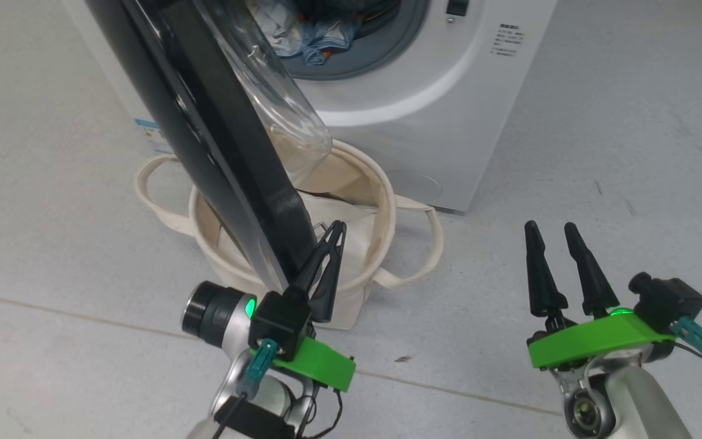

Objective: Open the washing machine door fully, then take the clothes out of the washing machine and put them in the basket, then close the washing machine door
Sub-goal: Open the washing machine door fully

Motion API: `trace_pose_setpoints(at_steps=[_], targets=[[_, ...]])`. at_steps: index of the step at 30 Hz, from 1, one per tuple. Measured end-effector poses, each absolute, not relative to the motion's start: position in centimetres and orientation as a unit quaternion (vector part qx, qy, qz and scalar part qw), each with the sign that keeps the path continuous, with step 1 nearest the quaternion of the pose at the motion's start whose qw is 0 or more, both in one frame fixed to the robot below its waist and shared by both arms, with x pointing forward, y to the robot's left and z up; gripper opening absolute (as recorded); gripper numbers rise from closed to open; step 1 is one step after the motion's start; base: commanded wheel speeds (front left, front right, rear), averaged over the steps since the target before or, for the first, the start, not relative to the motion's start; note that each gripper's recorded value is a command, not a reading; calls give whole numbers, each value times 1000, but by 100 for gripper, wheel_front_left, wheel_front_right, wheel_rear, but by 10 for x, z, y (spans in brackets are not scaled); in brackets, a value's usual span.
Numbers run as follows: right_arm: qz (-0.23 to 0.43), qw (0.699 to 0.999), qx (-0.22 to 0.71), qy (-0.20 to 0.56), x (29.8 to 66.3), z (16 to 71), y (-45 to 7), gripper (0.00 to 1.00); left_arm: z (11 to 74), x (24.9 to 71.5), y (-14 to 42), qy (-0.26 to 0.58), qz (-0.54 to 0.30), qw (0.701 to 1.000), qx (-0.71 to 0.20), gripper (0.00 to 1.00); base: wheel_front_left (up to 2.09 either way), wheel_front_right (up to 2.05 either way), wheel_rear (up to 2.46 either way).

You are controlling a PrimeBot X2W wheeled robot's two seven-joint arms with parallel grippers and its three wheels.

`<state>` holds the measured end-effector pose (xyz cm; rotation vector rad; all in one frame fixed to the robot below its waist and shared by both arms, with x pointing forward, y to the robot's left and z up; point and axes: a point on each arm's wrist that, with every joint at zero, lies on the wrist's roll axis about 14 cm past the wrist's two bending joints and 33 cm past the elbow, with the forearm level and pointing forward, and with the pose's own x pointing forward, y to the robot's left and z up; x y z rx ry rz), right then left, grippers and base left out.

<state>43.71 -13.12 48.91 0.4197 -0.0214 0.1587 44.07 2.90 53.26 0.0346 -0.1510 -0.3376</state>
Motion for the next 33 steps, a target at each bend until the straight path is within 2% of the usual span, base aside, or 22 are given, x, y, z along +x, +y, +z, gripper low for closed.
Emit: trace_pose_setpoints(at_steps=[11, 19, 27, 33], targets=[[113, 970, 215, -7, 445, 489, -104, 100, 528, 437, 58, -65, -116, 991, 16, 0, 0, 0, 0], [150, 964, 217, -2, 451, 490, -75, 100, 520, 426, 99, -48, -52, 997, 15, 0, 0, 0, 0], [194, 956, 220, 6, 453, 490, -40, 100, 515, 410, 167, -36, 56, 998, 20, 0, 0, 0, 0], [203, 954, 220, 13, 455, 485, -32, 100, 513, 401, 238, -29, 156, 987, 25, 0, 0, 0, 0]])
